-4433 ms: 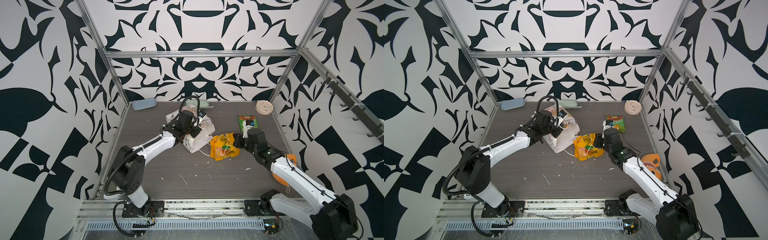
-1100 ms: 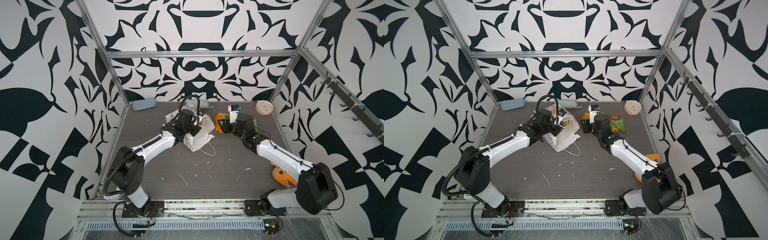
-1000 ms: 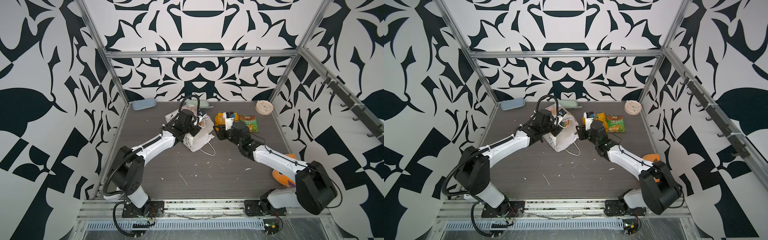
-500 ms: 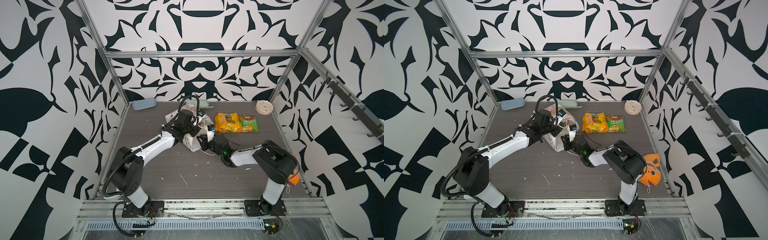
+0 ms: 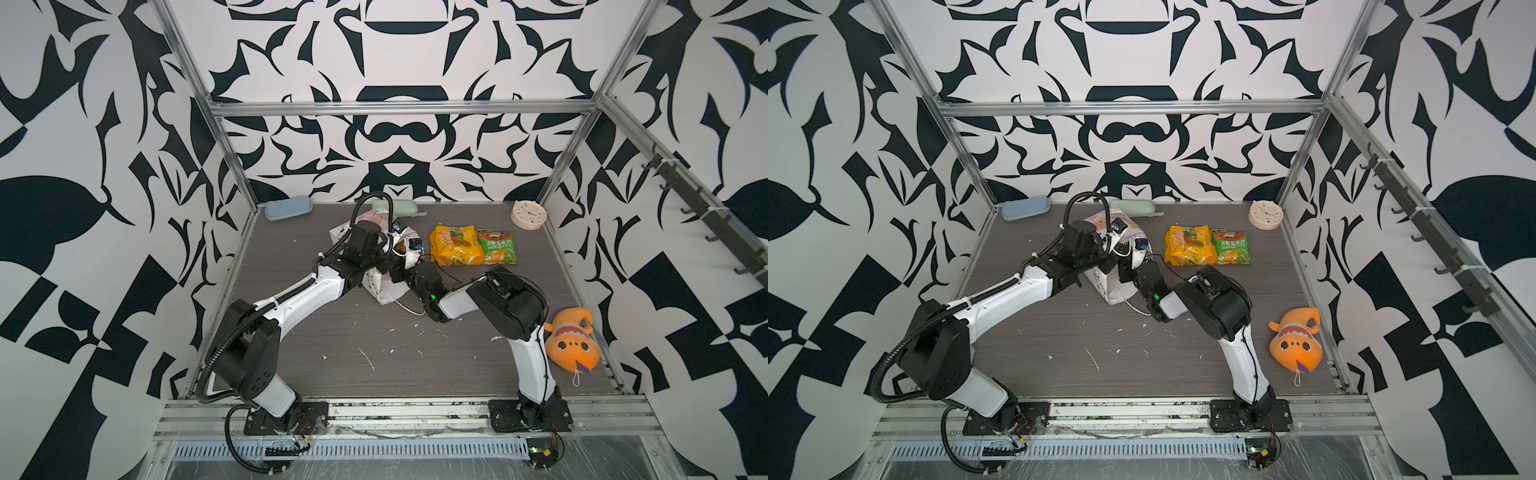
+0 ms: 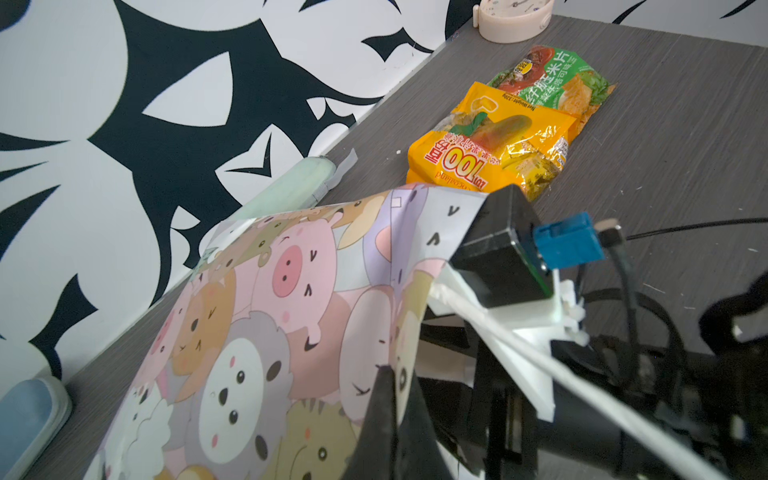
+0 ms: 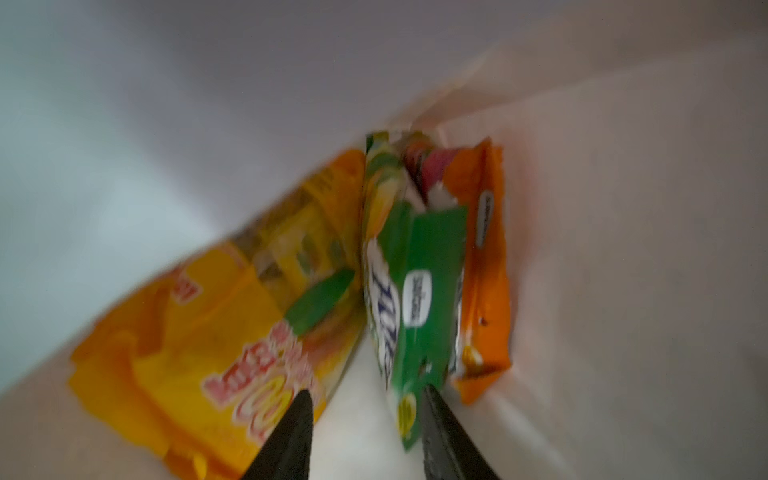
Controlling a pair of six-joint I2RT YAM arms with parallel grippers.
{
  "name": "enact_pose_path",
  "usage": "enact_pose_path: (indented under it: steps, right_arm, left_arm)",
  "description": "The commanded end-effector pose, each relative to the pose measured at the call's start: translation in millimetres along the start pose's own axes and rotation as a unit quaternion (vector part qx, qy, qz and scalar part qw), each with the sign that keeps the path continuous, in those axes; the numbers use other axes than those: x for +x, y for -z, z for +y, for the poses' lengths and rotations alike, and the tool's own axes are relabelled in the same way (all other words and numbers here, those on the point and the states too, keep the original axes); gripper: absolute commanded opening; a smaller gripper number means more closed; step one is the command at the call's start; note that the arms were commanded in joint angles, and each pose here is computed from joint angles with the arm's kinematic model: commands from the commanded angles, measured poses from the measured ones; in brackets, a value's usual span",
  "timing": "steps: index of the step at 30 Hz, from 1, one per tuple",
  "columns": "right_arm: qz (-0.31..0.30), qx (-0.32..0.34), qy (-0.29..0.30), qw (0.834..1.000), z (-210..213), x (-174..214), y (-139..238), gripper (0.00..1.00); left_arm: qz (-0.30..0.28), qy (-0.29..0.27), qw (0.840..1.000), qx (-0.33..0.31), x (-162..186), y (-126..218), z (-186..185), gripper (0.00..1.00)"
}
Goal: Take the snacks out of the paper bag
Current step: 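Reach the right gripper back down into the bag opening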
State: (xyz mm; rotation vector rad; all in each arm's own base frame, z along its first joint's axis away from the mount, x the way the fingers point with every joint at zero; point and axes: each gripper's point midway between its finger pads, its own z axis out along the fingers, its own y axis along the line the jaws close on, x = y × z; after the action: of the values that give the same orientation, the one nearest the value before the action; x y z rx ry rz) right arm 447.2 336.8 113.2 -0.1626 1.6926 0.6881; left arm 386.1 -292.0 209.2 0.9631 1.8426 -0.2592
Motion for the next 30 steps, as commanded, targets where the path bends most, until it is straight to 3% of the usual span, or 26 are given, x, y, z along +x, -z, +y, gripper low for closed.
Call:
enact_pose_path:
  steps: [1,7,14,17,19,24,30]
  right_arm:
    - [-0.051,-0.009,-0.01,0.999,2.3,-31.3,-10.9,0.47]
    - [-0.075,0.015,-0.019,0.997,-5.4,-37.1,-25.7,0.48]
    - [-0.118,0.071,-0.049,0.989,-27.2,-40.9,-34.5,0.38]
    - [-0.128,0.074,-0.047,0.988,-27.9,-43.5,-37.5,0.18]
    - [-0.128,0.073,-0.047,0.988,-27.2,-43.6,-41.5,0.16]
    - [-0.126,0.05,-0.048,0.99,-17.5,-44.3,-45.4,0.0]
    - [-0.114,0.009,-0.029,0.993,1.6,-46.7,-30.3,0.0]
  left_arm:
    - [-0.022,0.01,1.0,0.015,-10.9,7.1,-4.2,0.0]
    - [-0.023,0.012,0.999,0.019,-11.0,5.1,-5.4,0.0]
    - [-0.027,0.017,0.999,0.022,-14.4,5.0,-5.7,0.0]
    - [-0.025,0.016,0.999,0.022,-14.4,4.5,-5.5,0.0]
    - [-0.024,0.016,0.999,0.023,-13.9,4.7,-5.9,0.0]
    - [-0.026,0.021,0.999,0.021,-14.5,3.6,-5.1,0.0]
    - [-0.021,0.023,0.999,0.011,-13.9,1.5,-1.1,0.0]
